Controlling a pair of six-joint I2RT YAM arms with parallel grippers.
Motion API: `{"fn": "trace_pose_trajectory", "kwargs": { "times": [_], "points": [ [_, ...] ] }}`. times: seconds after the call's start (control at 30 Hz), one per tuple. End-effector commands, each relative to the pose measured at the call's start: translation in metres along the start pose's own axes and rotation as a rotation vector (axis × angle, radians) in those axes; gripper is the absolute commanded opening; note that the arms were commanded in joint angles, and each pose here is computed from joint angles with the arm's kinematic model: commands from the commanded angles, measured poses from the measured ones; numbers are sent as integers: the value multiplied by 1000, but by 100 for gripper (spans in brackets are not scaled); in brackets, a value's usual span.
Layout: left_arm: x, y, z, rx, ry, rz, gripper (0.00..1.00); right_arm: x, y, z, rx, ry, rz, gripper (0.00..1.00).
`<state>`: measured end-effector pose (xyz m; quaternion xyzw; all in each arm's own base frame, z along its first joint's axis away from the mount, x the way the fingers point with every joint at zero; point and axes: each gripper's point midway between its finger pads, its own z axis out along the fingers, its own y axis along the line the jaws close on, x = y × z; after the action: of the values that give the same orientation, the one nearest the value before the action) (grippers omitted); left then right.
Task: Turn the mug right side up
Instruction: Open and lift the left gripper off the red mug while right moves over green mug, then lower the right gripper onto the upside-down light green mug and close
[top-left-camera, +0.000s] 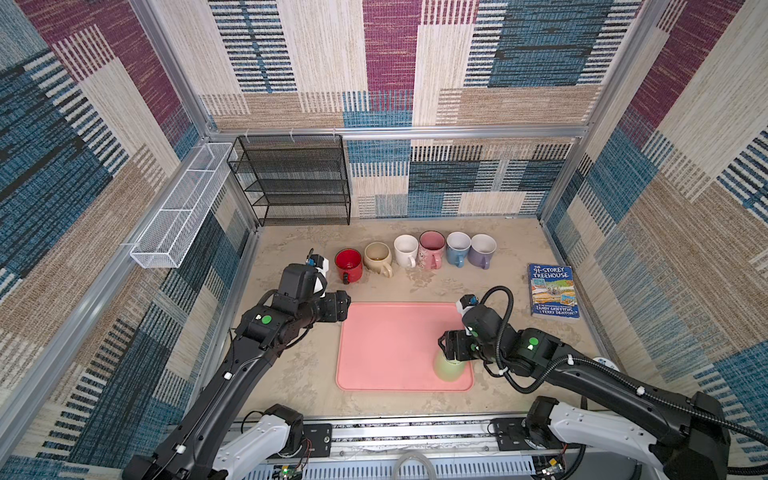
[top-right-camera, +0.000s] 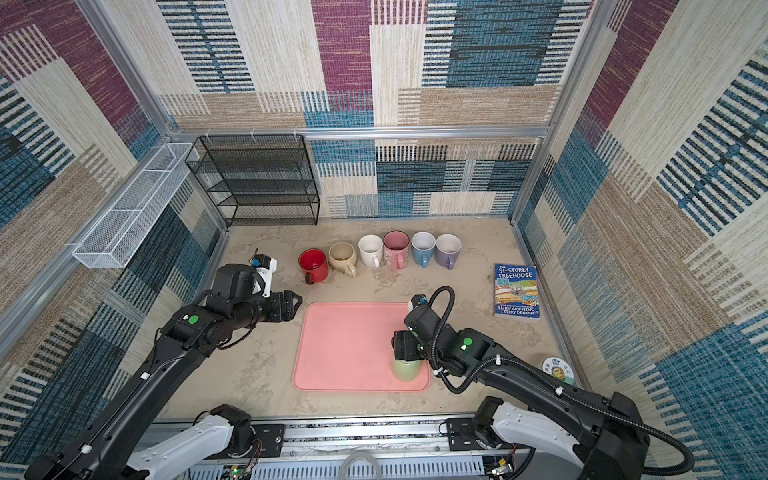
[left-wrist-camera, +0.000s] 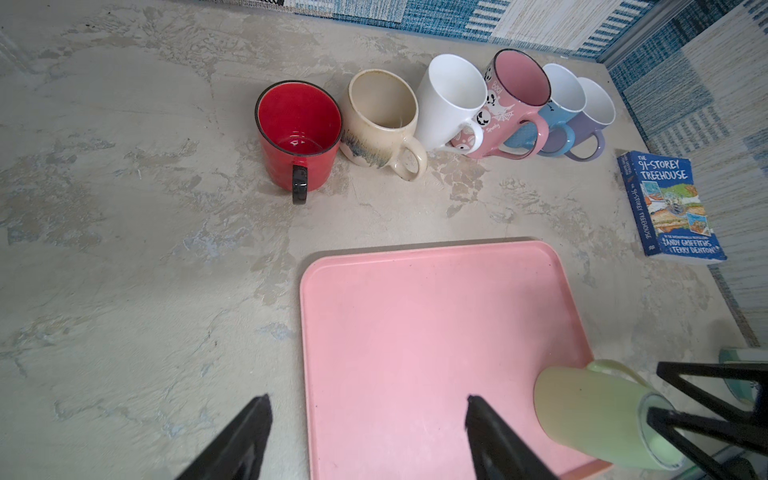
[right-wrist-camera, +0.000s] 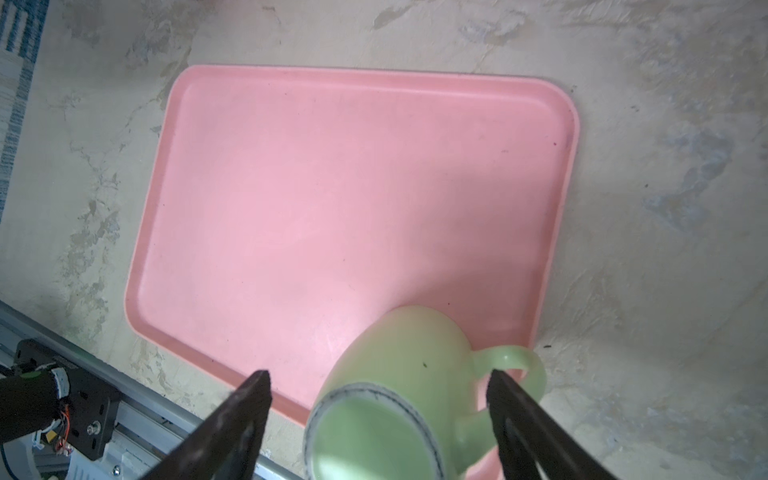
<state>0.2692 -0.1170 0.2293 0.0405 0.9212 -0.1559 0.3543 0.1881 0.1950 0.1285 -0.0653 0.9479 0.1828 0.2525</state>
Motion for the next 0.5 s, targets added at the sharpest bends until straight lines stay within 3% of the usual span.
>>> {"fn": "trace_pose_trajectory", "kwargs": {
  "times": [0.0,0.47],
  "points": [
    [-1,-4,1,28,-10,12,78,13,2,-3,-12,48,12,84],
    [-1,-7,4,41,-8,23,78,42,-4,9,53,126,-20,89]
  ]
}}
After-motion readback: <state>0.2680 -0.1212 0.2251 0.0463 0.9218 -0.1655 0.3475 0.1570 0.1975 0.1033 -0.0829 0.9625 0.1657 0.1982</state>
